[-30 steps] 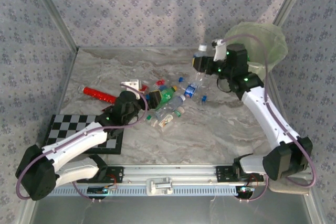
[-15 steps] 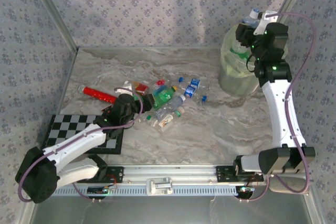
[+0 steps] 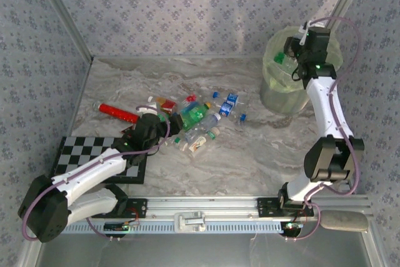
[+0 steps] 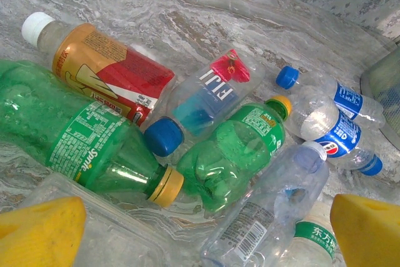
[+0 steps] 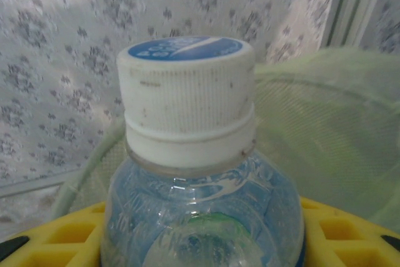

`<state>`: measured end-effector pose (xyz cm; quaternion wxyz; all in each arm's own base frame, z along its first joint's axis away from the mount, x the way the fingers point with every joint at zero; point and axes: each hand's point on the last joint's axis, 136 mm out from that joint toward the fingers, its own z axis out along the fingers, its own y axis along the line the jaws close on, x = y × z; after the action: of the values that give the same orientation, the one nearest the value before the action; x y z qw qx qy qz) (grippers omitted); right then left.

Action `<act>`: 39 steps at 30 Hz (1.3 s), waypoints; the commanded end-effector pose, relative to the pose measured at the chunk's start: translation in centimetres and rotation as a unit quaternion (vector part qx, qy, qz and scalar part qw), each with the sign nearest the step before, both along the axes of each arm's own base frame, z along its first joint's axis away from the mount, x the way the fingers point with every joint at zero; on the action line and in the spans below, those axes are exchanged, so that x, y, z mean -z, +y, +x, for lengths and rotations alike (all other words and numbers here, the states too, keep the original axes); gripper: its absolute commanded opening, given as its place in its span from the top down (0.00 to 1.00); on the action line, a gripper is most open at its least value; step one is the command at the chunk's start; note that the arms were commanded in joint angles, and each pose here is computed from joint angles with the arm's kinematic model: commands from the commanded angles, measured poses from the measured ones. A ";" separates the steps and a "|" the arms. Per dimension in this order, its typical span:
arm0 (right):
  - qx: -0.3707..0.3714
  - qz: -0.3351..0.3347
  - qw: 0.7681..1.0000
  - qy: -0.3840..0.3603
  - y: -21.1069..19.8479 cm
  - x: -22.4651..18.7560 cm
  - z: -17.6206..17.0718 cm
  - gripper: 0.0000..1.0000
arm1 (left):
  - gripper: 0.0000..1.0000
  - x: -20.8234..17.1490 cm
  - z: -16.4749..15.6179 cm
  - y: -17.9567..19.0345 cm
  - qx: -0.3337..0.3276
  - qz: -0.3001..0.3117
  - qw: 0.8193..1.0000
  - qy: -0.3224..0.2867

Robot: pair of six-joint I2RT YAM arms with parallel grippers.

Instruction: Put the plastic bottles in the bin

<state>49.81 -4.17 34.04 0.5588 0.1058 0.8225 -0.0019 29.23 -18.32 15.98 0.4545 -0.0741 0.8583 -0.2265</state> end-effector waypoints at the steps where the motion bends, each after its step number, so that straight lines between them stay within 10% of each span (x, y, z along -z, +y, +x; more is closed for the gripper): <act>1: -0.015 0.025 0.998 0.051 0.7 3.5 0.8 0.46 | 0.00 -0.5 -0.1 0.3 -0.005 -0.008 1.000 -0.001; 12: -0.013 0.043 0.990 0.131 0.6 8.8 2.4 0.41 | 0.00 -0.5 -0.2 0.4 -0.009 -0.009 1.000 0.002; 24: 0.009 0.016 0.998 0.060 -0.3 1.1 0.4 0.00 | 0.00 0.1 0.2 0.2 -0.010 0.002 1.000 0.016; 39: -0.125 0.063 0.989 -0.055 8.4 -4.1 -6.4 0.00 | 0.00 0.7 0.9 -1.8 0.025 0.017 0.999 0.039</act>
<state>43.91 1.46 38.73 0.5912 0.0649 0.8001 0.0781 29.74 -19.47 14.39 0.4180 -0.0676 0.8800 -0.2152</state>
